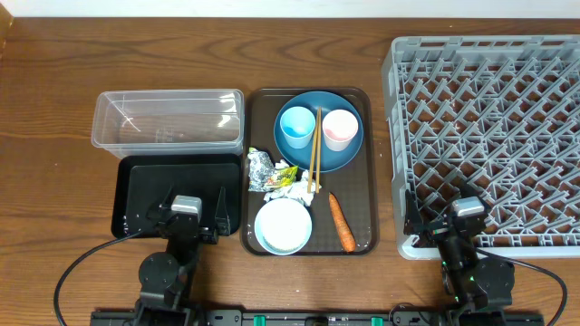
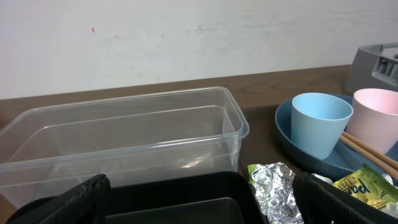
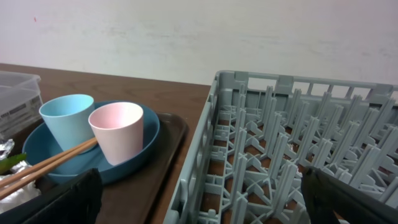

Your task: Sort waste into correct bins and load items into the dishwasher rack

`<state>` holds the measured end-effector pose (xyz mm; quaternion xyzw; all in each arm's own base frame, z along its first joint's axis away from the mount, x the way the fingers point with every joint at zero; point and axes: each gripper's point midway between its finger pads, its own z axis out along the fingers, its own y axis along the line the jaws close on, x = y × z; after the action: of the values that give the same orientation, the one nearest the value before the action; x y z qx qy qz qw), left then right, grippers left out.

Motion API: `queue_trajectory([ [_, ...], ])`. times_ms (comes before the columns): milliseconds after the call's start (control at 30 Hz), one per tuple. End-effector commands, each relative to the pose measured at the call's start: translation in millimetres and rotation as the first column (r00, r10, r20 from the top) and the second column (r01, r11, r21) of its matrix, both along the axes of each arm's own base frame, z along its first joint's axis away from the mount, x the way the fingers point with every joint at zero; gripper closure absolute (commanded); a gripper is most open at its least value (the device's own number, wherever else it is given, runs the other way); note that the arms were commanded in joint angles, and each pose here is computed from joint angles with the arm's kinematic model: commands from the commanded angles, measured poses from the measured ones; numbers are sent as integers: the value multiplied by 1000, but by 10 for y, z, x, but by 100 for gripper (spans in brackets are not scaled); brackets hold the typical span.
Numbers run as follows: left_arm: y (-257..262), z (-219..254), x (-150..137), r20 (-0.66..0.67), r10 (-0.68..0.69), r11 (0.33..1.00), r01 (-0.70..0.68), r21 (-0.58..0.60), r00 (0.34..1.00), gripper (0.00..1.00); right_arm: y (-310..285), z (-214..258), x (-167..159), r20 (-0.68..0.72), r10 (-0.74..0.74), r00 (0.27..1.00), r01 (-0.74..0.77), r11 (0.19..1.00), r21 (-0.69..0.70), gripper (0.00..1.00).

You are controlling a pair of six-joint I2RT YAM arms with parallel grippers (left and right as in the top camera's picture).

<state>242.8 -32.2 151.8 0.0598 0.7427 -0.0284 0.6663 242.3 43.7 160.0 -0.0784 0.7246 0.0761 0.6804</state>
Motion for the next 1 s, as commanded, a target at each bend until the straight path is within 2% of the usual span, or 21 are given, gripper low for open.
queue_trajectory([
  [0,35,-152,-7,-44,21,1000,-20,9,999,5,-11,-5,0,0,-4,1000,4,1000,-4,1],
  [967,15,-146,-8,-41,9,1000,-9,7,999,5,-11,-5,0,0,-4,1000,4,1000,-4,1],
])
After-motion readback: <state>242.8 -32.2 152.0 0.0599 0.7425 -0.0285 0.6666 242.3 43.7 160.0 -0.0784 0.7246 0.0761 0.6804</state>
